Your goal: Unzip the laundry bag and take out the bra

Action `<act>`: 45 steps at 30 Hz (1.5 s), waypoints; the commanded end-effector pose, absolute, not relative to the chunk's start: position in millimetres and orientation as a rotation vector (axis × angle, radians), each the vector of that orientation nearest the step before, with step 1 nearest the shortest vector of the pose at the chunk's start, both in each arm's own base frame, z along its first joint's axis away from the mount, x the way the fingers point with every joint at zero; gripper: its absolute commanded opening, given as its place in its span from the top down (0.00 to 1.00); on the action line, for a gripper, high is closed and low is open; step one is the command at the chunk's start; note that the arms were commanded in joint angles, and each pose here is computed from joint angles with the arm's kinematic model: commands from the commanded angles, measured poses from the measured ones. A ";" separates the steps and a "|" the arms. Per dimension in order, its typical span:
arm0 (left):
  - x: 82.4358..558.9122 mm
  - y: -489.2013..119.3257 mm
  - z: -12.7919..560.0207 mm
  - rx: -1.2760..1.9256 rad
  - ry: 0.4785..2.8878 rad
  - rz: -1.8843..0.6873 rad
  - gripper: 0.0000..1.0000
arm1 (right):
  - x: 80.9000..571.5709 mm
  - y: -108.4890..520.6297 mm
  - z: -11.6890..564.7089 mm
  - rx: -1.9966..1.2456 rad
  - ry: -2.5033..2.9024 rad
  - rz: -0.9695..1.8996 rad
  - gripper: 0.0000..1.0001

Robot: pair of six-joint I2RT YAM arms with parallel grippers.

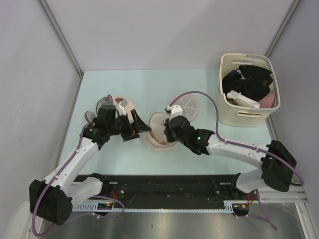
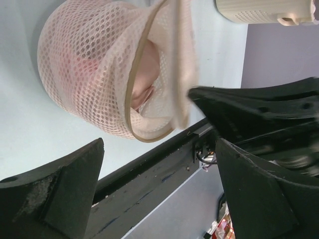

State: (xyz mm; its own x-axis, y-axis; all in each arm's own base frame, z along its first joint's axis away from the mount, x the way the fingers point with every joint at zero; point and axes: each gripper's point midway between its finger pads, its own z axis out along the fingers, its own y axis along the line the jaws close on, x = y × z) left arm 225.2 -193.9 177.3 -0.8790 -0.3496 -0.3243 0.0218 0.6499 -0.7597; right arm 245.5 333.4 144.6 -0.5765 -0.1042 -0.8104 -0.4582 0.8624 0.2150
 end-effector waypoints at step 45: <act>232.2 -226.7 147.6 0.132 2.482 -1.003 0.36 | 253.4 304.2 177.6 -0.166 2.176 0.778 0.34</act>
